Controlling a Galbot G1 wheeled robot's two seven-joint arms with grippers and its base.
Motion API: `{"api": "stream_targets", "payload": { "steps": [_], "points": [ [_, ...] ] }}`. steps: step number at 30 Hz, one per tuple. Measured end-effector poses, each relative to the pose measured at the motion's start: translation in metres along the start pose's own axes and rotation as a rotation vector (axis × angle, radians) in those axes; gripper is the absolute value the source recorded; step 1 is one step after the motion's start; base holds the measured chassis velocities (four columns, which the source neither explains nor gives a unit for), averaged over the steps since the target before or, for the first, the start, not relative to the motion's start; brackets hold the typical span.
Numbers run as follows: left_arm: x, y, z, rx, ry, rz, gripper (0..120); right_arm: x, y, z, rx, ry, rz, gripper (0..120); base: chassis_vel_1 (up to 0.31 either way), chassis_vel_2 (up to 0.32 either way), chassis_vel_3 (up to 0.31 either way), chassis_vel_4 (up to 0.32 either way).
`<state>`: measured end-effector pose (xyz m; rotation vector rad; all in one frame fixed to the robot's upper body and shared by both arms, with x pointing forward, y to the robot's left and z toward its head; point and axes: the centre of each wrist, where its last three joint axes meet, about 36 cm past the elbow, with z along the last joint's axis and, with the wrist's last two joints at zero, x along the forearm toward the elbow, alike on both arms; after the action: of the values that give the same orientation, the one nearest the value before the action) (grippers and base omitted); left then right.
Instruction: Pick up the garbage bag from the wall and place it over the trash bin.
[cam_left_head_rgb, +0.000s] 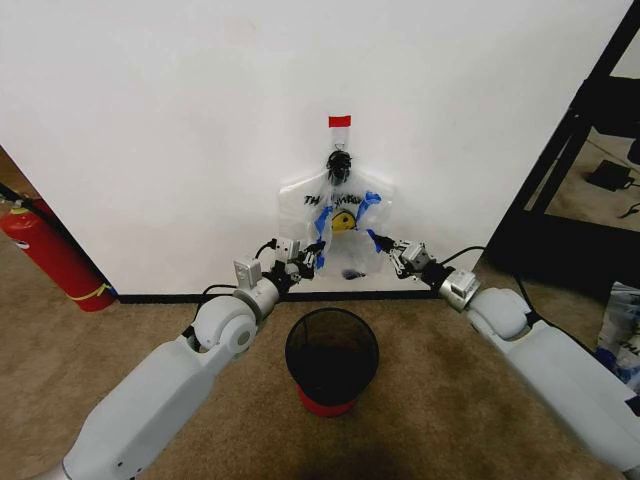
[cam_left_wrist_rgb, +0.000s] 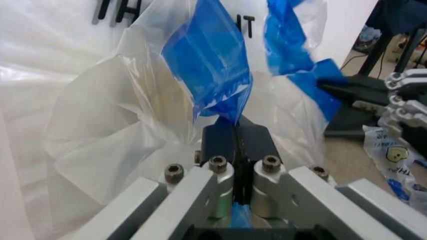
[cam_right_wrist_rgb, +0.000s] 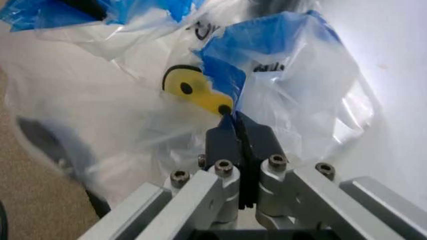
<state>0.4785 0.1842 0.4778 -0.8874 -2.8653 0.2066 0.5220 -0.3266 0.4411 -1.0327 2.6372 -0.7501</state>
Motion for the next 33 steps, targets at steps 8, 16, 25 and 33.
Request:
{"api": "stream_targets", "payload": {
  "steps": [8, 16, 25, 33],
  "points": [
    [0.006, 0.000, -0.003, 0.002, -0.017, -0.003, 0, 0.011, 0.016, -0.012, -0.264, -0.191, -0.042, 0, 0.000, 0.000, 0.000, 0.000],
    [0.041, -0.010, 0.008, 0.007, -0.025, -0.055, 0, 0.050, 0.052, -0.008, -0.372, -0.124, -0.016, 0, 0.000, 0.000, 0.000, 0.000],
    [0.082, -0.014, 0.054, 0.014, 0.038, -0.115, 0, 0.108, 0.074, 0.003, -0.319, -0.008, -0.083, 0, 0.000, 0.000, 0.000, 0.000],
    [0.092, -0.034, 0.022, -0.004, -0.067, -0.079, 0, 0.093, 0.081, -0.036, -0.341, -0.270, -0.062, 0, 0.000, 0.000, 0.000, 0.000]
  ]
}}
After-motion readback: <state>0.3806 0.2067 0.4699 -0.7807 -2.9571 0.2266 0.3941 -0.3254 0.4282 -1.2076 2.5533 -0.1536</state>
